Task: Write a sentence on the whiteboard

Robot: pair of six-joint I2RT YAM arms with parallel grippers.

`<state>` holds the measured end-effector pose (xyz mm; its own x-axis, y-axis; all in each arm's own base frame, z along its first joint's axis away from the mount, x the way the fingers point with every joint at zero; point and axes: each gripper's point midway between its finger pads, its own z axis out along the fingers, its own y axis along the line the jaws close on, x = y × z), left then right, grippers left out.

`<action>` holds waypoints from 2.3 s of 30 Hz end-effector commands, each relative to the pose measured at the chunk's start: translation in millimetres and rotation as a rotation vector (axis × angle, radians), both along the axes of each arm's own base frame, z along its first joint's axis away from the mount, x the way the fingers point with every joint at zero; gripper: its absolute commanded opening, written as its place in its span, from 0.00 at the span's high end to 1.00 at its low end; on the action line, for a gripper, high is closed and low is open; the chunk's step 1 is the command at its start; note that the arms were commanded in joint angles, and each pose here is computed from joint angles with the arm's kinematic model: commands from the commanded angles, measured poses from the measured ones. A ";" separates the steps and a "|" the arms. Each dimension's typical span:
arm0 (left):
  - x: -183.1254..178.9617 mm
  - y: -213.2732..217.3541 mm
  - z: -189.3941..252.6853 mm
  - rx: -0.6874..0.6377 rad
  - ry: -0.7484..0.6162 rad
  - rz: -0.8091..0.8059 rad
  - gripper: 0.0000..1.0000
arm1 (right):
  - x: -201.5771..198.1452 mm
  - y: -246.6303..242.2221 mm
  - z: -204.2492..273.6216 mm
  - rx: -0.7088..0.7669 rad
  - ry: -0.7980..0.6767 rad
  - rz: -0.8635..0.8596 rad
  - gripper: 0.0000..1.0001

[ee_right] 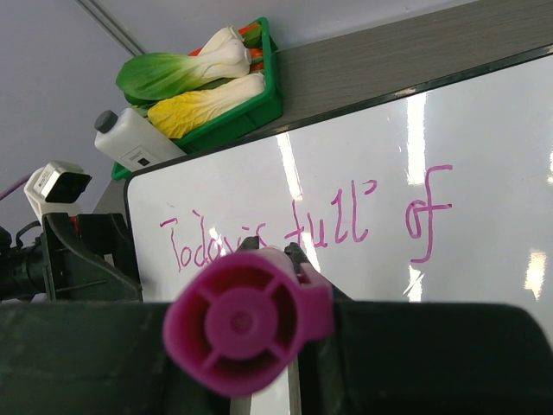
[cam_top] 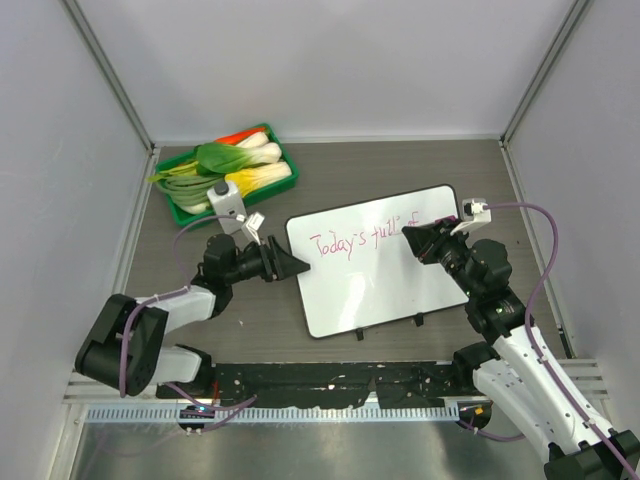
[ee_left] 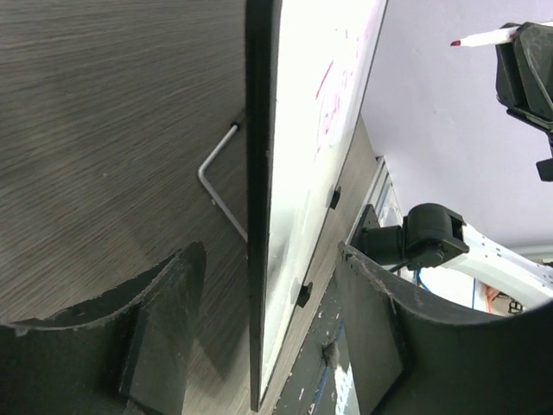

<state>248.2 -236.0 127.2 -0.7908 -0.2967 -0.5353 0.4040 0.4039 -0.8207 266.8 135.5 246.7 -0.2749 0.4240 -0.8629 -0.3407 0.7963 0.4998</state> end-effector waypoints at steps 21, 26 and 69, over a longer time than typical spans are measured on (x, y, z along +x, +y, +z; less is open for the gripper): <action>5.4 -25.7 12.5 -0.079 -0.121 -0.086 0.60 | 7.7 -4.3 18.5 -0.019 -0.057 -0.026 0.99; 4.0 -29.2 10.1 -0.077 -0.117 -0.114 0.69 | 12.7 -2.4 12.8 -0.035 -0.026 -0.022 0.99; 34.7 -7.9 -51.4 0.260 -0.065 -0.059 1.00 | 13.9 0.7 4.6 -0.053 -0.020 -0.002 0.99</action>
<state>267.8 -272.8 136.0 -0.8121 -0.1019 -0.5745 0.5152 0.3369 -0.7881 276.5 135.1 231.4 -0.3068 0.3710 -0.8765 -0.3167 0.8286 0.4616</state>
